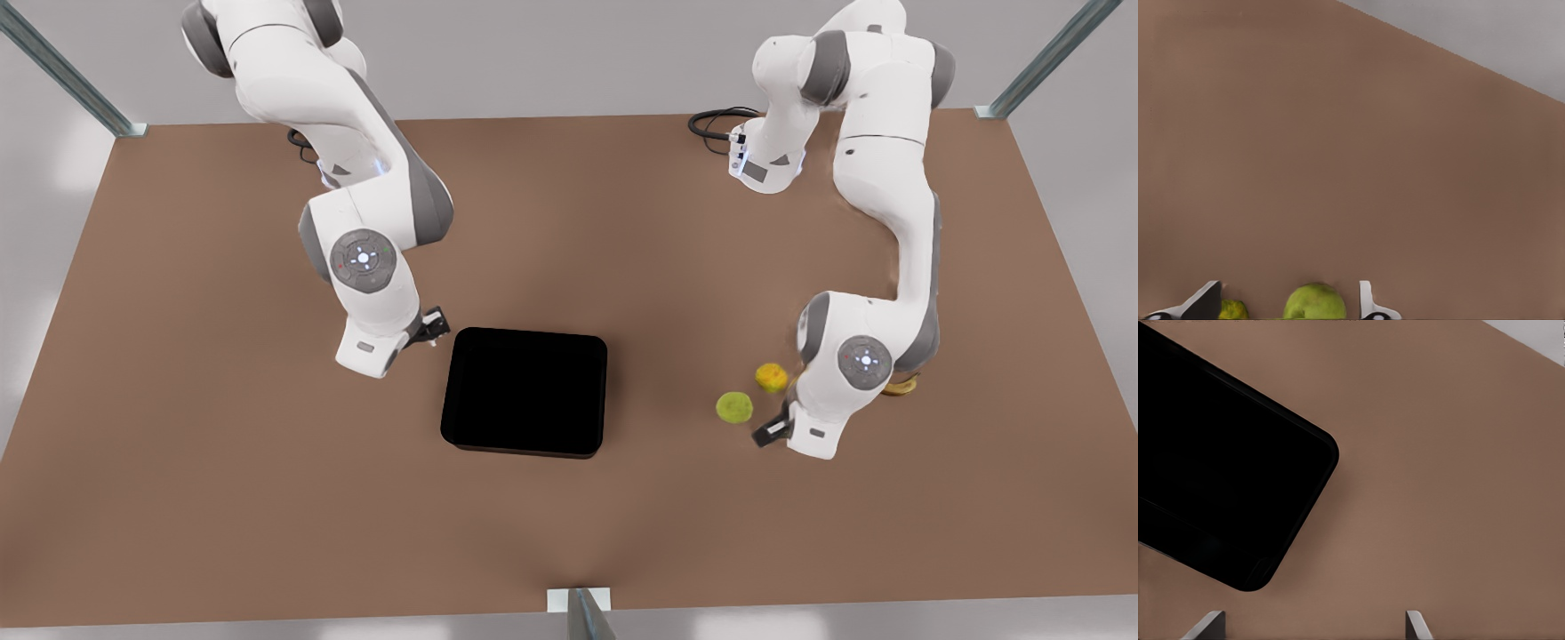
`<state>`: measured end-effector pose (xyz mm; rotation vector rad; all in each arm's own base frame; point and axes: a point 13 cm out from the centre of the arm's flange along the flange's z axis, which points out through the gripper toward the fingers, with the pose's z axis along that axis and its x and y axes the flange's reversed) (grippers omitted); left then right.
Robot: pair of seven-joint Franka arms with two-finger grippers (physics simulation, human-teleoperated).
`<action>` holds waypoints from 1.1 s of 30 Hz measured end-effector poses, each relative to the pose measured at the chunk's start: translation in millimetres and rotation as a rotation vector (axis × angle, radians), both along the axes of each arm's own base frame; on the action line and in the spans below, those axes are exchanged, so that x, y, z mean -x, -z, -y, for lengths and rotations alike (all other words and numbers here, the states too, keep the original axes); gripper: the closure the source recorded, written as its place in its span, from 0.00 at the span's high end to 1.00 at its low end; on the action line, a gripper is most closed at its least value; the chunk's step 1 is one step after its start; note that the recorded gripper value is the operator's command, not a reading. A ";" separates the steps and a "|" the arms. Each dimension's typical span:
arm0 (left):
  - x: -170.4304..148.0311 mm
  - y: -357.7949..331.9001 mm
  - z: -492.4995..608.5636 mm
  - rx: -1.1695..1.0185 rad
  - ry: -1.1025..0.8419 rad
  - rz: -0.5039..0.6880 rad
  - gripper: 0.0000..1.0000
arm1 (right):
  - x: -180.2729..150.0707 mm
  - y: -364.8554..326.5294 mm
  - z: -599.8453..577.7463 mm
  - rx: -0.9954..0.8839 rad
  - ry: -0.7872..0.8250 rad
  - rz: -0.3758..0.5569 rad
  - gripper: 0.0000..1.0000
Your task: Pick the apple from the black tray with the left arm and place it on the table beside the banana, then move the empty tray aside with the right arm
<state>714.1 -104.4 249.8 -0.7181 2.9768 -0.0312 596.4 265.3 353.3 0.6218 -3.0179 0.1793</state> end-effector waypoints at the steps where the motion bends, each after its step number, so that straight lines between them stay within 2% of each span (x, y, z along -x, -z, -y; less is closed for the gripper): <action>1: 17.7 -58.8 -41.9 0.020 -0.030 0.014 1.00 | -0.4 7.0 -3.1 -0.008 0.020 0.003 1.00; 2: 51.4 -100.6 -68.9 0.030 -0.036 0.027 1.00 | 1.4 15.6 -4.9 -0.023 0.046 -0.003 1.00; 3: 66.3 -123.9 -80.6 0.031 -0.017 0.035 1.00 | 2.2 22.5 -3.8 -0.038 0.076 -0.006 1.00; 8: 97.7 -137.2 -78.3 0.023 0.146 -0.032 1.00 | 23.3 54.6 -2.5 -0.115 0.214 -0.030 1.00; 12: 107.1 -133.2 -76.9 0.022 0.247 -0.070 1.00 | 26.8 84.9 -7.5 -0.157 0.301 -0.008 1.00; 19: 115.4 -125.0 -77.0 0.022 0.375 -0.106 1.00 | -1.8 130.6 -8.4 -0.188 0.428 0.057 1.00; 33: 117.4 -112.2 -77.6 0.026 0.517 -0.132 1.00 | 26.9 226.0 -23.0 -0.166 0.547 0.033 1.00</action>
